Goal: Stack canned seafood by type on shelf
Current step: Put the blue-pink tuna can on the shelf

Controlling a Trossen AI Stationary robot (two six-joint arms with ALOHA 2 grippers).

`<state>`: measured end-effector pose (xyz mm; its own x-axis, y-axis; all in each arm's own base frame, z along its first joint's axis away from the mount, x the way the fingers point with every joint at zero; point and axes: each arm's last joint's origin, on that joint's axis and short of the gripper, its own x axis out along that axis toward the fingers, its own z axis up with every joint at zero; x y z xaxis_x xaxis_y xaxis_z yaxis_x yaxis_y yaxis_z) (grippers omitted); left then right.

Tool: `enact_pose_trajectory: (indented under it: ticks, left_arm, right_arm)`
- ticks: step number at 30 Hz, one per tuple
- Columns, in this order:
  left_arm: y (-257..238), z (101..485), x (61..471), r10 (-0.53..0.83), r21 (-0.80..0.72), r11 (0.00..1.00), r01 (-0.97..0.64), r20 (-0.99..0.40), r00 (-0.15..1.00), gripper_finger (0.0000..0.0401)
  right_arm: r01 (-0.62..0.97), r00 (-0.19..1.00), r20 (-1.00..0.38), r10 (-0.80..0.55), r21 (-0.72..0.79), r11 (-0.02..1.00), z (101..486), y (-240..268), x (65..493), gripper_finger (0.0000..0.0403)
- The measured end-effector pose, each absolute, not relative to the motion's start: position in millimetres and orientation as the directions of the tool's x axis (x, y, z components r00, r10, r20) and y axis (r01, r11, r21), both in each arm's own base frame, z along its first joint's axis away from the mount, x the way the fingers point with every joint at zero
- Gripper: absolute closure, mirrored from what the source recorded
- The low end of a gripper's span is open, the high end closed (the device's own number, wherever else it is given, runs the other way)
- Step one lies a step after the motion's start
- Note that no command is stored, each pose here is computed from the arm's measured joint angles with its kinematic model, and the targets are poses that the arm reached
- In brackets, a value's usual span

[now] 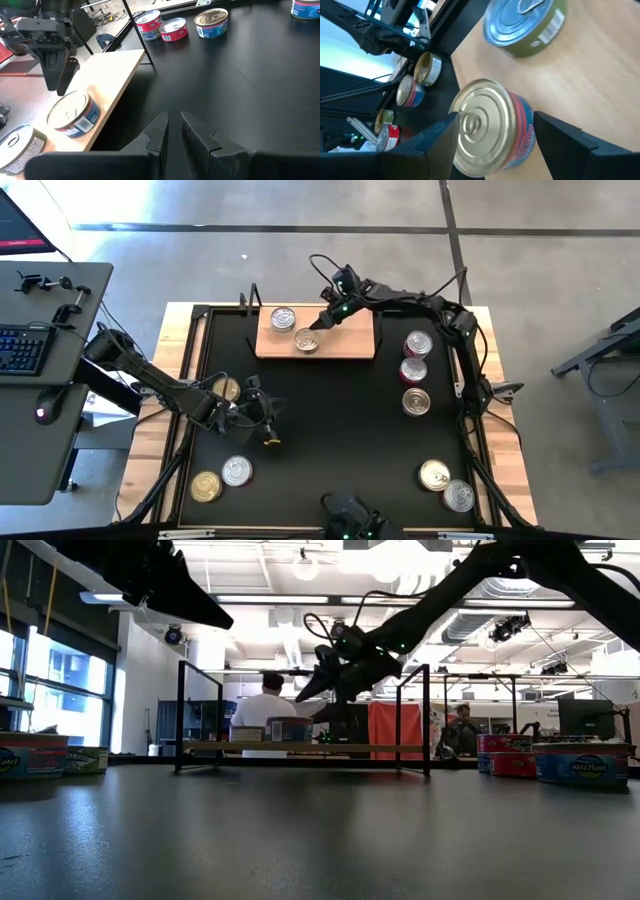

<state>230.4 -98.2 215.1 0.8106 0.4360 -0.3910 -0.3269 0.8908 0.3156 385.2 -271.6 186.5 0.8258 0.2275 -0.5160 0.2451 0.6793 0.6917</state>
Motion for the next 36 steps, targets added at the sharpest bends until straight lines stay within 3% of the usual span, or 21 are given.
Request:
enact_pose_trajectory:
  ticks: [3, 6, 13, 18, 21, 27, 36]
  left_arm:
    - [-98, 215, 230, 0.436, 0.316, 0.891, -0.327, -0.391, 0.811, 0.0362]
    - [-98, 215, 230, 0.436, 0.316, 0.891, -0.327, -0.391, 0.811, 0.0362]
    - [-98, 215, 230, 0.436, 0.315, 0.891, -0.327, -0.391, 0.811, 0.0362]
    - [-98, 215, 231, 0.436, 0.315, 0.891, -0.327, -0.390, 0.811, 0.0362]
    - [-98, 215, 230, 0.436, 0.315, 0.891, -0.327, -0.391, 0.811, 0.0362]
    - [-95, 215, 232, 0.446, 0.316, 0.887, -0.337, -0.391, 0.805, 0.0362]
    - [-92, 215, 233, 0.456, 0.316, 0.882, -0.349, -0.391, 0.799, 0.0362]
  right_arm:
    - [0.246, 0.829, -0.516, 0.218, 0.685, 0.685, 188, -275, 383, 0.0156]
    - [0.239, 0.828, -0.534, 0.170, 0.612, 0.754, 200, -271, 382, 0.0156]
    - [0.115, 0.799, -0.601, 0.018, 0.183, 0.976, 241, -219, 398, 0.0155]
    - [-0.125, 0.763, -0.646, 0.032, -0.098, 0.987, 239, -179, 415, 0.0155]
    - [-0.179, 0.749, -0.662, -0.031, -0.247, 0.952, 234, -165, 424, 0.0159]
    - [-0.186, 0.731, -0.678, -0.071, -0.298, 0.936, 214, -179, 428, 0.0202]
    - [-0.070, 0.714, -0.699, -0.041, -0.129, 0.989, 197, -205, 420, 0.0281]
